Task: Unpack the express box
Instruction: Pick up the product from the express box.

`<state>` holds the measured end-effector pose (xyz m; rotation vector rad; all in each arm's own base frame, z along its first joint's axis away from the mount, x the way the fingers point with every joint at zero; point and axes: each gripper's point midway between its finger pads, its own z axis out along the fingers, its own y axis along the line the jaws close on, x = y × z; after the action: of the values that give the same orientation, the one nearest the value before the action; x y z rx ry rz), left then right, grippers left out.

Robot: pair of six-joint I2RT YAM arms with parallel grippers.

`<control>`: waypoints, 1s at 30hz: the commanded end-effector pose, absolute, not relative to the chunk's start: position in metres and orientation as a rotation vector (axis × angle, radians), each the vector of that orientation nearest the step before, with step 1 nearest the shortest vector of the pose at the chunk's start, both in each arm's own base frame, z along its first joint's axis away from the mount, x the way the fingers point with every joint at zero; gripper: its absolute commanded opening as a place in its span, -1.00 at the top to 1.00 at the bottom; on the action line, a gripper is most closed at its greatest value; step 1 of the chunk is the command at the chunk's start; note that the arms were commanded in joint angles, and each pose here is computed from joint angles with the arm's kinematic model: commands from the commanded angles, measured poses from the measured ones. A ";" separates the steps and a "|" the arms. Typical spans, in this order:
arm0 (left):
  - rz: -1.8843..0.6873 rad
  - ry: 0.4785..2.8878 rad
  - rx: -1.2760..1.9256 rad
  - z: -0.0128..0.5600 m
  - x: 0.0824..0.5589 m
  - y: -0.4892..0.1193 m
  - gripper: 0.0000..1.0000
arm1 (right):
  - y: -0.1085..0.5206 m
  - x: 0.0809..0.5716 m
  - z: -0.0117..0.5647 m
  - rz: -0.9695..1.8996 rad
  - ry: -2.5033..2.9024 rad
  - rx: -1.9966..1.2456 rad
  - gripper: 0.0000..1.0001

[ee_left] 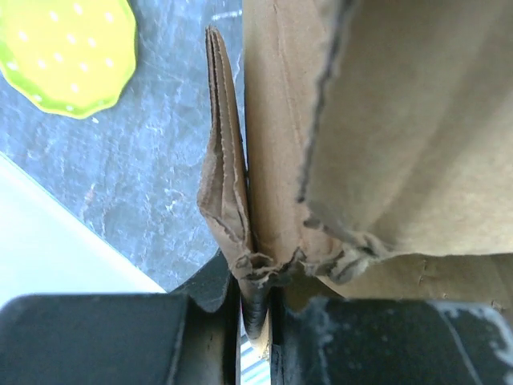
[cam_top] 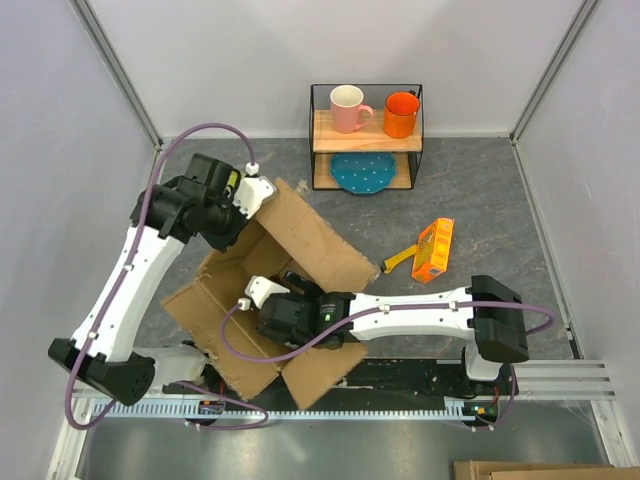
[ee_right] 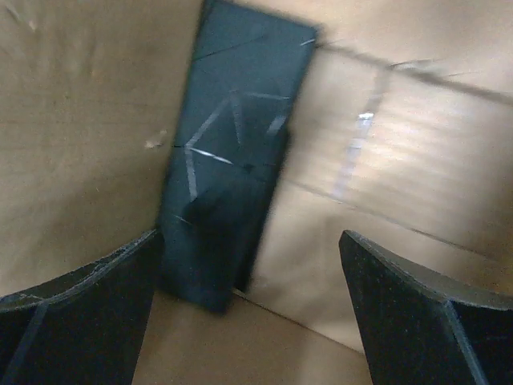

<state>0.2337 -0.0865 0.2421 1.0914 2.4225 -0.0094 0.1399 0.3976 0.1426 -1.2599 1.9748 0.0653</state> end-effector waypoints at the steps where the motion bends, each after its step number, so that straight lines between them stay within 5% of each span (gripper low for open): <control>1: -0.223 2.363 1.180 0.270 0.189 -0.099 0.97 | 0.407 0.136 0.122 0.171 2.001 -1.210 -0.96; 26: -0.394 2.483 1.238 0.244 0.156 -0.106 0.97 | 0.438 0.168 -0.005 0.116 2.131 -1.098 -0.96; 30: -0.380 2.486 1.244 0.243 0.156 -0.104 0.96 | 0.443 0.170 0.001 0.141 2.126 -1.087 -0.64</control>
<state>0.2247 -0.0831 0.2440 1.1577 2.3867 -0.0288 0.1754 0.4383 0.0637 -1.0977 2.0029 0.0668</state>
